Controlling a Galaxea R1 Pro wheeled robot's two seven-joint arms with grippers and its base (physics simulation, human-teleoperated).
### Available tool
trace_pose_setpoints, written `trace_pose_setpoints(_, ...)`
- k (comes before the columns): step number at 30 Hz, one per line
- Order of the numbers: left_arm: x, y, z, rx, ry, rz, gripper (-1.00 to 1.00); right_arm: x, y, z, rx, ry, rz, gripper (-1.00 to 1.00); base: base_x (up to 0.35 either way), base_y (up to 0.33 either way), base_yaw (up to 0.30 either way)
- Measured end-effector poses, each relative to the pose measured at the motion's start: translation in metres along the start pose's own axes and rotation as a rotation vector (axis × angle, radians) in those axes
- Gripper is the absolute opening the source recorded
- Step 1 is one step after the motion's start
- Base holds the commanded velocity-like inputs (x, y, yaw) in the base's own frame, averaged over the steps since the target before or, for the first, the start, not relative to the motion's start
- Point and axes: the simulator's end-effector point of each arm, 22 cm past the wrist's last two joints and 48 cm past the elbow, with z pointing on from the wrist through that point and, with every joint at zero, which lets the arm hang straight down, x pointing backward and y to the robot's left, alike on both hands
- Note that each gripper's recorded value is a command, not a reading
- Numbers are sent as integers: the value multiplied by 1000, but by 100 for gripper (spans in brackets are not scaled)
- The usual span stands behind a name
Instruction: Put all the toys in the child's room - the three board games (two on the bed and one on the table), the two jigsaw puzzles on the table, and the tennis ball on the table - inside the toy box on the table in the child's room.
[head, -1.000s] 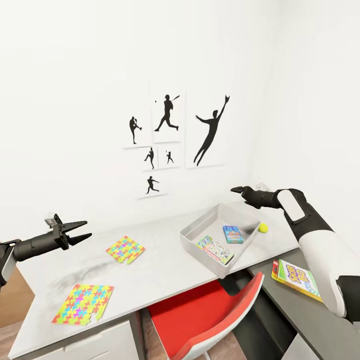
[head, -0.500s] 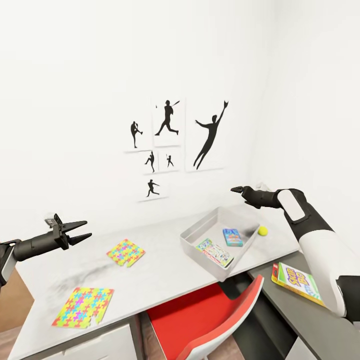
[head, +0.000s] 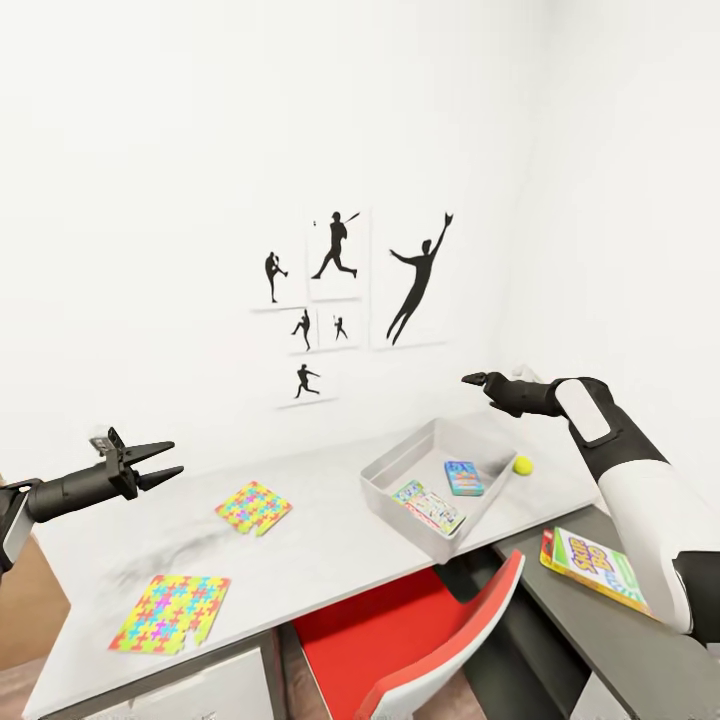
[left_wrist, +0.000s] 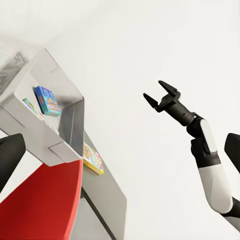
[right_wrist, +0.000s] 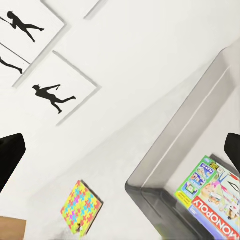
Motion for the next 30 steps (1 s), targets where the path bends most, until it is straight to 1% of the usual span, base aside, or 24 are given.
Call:
trace_pose_setpoints(7, -1, -6, -1, 5, -3, 9, 100, -4, 5, -5, -7, -9, -3, 100, -122, 0, 0)
trace_pose_setpoints(22, -2, -8, -1, 7, -4, 12, 100, -6, 5, -8, -9, -17, -7, 100, -131, 0, 0)
trace_pose_setpoints(30, -2, -8, -2, 7, -4, 13, 100, -16, 21, -14, -34, -46, -37, 100, -33, 0, 0)
